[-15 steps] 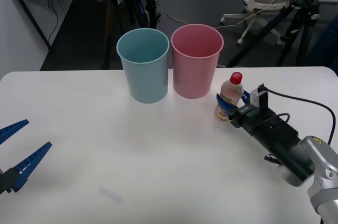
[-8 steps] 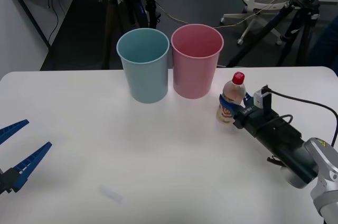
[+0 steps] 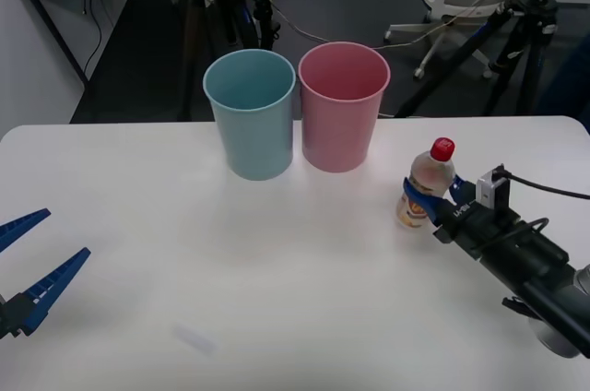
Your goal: Grasp the object on the table and drop it into the matching bin: aluminum can to the light blue bin, PET bottle to the pink bin.
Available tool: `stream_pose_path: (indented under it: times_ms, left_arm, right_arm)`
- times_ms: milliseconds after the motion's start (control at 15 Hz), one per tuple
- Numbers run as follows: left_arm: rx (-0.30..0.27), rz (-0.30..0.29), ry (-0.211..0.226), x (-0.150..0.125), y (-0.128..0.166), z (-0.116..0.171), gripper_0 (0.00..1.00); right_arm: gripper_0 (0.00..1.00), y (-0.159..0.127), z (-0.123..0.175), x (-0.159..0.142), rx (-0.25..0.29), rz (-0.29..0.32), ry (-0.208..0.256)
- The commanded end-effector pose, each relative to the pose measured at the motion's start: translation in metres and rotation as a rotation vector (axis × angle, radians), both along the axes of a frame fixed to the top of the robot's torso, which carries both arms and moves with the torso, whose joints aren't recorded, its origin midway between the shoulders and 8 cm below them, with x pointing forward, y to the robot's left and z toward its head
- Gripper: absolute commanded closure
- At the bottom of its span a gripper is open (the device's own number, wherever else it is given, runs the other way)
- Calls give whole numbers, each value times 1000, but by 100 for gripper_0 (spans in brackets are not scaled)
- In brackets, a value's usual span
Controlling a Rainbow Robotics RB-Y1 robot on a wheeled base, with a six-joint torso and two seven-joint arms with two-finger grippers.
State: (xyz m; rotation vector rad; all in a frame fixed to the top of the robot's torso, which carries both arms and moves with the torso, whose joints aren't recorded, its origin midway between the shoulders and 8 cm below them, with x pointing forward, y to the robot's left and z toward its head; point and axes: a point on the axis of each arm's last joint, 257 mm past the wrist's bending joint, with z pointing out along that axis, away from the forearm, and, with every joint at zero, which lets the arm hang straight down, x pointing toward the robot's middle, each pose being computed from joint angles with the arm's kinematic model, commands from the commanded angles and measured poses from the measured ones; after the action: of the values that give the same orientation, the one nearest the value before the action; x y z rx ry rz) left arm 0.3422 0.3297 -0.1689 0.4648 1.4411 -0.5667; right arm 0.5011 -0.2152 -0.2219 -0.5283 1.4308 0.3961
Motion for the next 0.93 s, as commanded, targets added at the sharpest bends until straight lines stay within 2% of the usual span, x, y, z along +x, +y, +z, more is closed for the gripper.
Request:
stream_pose_path:
  times_ms: [67,267,667,933]
  left_arm:
    - [0,0,0,0,0,0,0]
    - [0,0,0,0,0,0,0]
    - [0,0,0,0,0,0,0]
    - [0,0,0,0,0,0,0]
  right_arm:
    - [100,-9,13,-16,-13,15,-15]
    - [100,-16,33,-35,-13,25,-24]
    - [100,-11,76,-58,10,97,-48]
    - [100,4,113,-64,51,137,-11]
